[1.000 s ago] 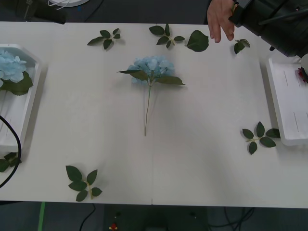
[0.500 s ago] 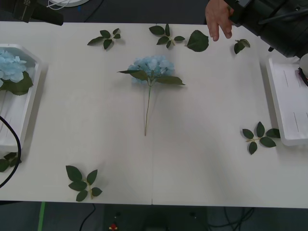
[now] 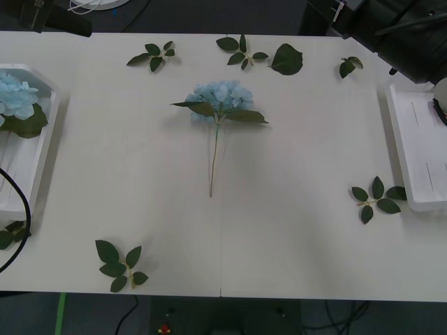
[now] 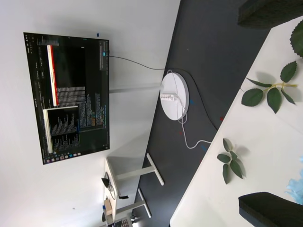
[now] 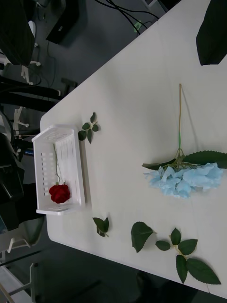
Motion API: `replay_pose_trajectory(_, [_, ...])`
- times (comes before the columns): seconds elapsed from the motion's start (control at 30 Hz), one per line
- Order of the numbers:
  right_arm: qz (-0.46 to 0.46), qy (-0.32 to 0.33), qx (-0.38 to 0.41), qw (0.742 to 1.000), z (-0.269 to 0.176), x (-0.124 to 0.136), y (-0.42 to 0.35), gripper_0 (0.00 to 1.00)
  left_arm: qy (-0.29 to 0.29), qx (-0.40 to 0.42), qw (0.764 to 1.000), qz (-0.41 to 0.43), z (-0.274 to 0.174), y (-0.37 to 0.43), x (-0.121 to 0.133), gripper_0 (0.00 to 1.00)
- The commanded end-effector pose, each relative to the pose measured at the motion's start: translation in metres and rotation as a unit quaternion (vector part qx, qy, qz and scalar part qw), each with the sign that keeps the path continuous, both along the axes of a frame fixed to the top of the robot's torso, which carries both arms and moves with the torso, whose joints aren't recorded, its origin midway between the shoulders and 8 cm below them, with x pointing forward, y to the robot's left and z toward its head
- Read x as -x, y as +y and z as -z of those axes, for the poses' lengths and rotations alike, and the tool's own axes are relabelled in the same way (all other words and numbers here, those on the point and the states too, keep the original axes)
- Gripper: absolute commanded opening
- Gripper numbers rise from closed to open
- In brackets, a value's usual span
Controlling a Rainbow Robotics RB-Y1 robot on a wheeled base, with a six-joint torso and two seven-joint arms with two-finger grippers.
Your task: Place the red flowers into the right box and the blue flowers into the left box. If a person shows an open palm, hand one flower to the person first, then continue sorting.
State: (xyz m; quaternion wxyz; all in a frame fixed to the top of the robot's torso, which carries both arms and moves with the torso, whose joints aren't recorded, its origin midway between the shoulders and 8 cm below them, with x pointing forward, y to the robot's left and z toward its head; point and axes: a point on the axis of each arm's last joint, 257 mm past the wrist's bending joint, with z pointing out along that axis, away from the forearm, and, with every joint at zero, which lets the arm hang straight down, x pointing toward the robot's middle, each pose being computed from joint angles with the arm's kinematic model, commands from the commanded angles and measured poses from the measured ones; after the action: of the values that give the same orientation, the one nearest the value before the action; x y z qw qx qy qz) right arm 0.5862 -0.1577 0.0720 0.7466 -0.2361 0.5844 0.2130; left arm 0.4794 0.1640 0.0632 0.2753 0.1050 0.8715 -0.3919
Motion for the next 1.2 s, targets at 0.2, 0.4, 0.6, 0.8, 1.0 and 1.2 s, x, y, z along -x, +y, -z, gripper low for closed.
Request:
replay_pose_trajectory(0.2, [-0.076, 0.034, 0.052, 0.995, -0.007, 0.027, 0.006, 1.00, -0.055, -0.026, 0.998, 0.017, -0.031, 0.005, 0.008, 1.00])
replay_pose_trajectory(0.4, [-0.133, 0.090, 0.103, 0.982, 0.008, 0.064, -0.017, 1.00, -0.004, -0.046, 0.999, 0.009, -0.016, -0.001, 0.015, 1.00])
replay_pose_trajectory(0.6, [-0.178, 0.124, 0.142, 0.966, 0.016, 0.103, -0.041, 1.00, 0.032, -0.085, 0.995, -0.033, 0.012, -0.028, 0.008, 1.00])
replay_pose_trajectory(0.8, [-0.224, 0.155, 0.172, 0.947, 0.021, 0.140, -0.071, 1.00, 0.060, -0.124, 0.986, -0.096, 0.062, -0.069, -0.009, 1.00])
replay_pose_trajectory(1.0, [-0.269, 0.184, 0.191, 0.926, 0.031, 0.169, -0.090, 1.00, 0.081, -0.166, 0.974, -0.130, 0.123, -0.091, -0.019, 1.00])
replay_pose_trajectory(1.2, [-0.306, 0.204, 0.189, 0.910, 0.038, 0.190, -0.102, 1.00, 0.074, -0.191, 0.969, -0.138, 0.175, -0.108, -0.036, 1.00])
